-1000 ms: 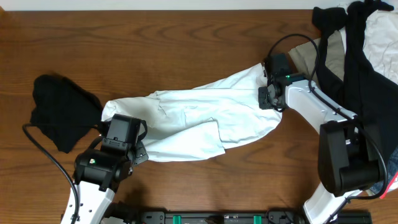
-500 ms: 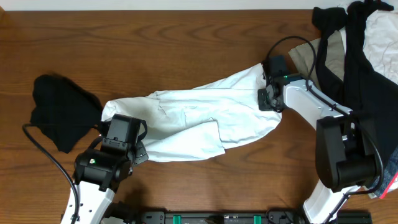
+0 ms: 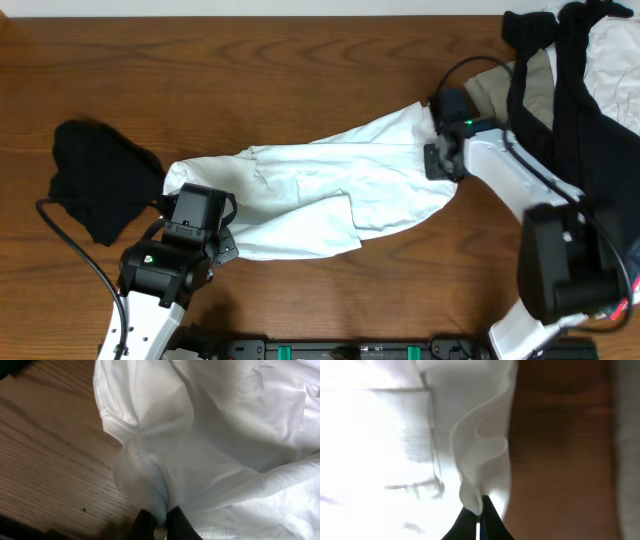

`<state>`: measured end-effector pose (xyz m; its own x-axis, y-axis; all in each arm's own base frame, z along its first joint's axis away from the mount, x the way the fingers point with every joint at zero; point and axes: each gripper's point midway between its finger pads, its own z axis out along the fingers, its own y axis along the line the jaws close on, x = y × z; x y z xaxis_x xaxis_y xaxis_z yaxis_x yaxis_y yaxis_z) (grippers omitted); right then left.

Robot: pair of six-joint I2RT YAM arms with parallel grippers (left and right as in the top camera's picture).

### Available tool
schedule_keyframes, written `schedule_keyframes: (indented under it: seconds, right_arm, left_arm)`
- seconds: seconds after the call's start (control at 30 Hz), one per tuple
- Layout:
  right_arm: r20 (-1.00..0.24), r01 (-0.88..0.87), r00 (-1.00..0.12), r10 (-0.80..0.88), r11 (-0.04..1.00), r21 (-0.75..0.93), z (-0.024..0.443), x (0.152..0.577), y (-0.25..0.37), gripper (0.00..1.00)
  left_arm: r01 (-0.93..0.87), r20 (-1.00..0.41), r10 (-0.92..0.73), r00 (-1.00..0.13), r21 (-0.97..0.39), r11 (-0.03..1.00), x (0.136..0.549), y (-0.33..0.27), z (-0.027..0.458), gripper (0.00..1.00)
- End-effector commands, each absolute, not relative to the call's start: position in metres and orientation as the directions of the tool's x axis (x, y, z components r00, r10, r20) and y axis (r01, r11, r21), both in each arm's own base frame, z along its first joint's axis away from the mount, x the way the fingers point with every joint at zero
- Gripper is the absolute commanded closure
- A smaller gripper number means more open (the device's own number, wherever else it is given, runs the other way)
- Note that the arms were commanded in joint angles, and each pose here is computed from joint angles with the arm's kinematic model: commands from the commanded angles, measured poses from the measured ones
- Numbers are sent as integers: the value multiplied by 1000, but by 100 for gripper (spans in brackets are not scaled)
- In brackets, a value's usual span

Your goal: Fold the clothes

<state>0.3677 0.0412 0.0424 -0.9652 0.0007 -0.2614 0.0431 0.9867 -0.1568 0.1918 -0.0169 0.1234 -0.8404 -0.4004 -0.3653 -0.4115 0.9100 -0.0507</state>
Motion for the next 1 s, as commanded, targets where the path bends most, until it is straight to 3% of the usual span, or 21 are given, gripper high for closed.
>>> schedule_keyframes:
  seconds: [0.0,0.13,0.23,0.57,0.8,0.97]
  right_arm:
    - [-339,120,-939,64,982,-148,74,370,25,99]
    - [-337,138,-938,81,979,-149,84,363,17,99]
    - [-310,140,-947,86,978,-157,82,356,14,99]
    - [-289,135,-953,84,978,-159,80,351,14,99]
    - [-290,135,-953,84,978,-159,80,351,14,99]
    - [-287,135,-954,84,978,-160,80,351,13,99]
  left_arm:
    - [-424,-382,-405,-831,-37,905,194,-12,126,92]
    - [-424,-382,-405,-831,-37,905,194,-12,126,92]
    - [-424,-381,-405,-831,-37,905,194,-12,126,72]
    - [-403,-321,-408,-855,-84,911,191,-26,120,46]
    - [-455,-107,-489,-866,-236,858,174,-63,109,40]
    - [-552,24,-562,-827,-221,804,151,-72,86,40]
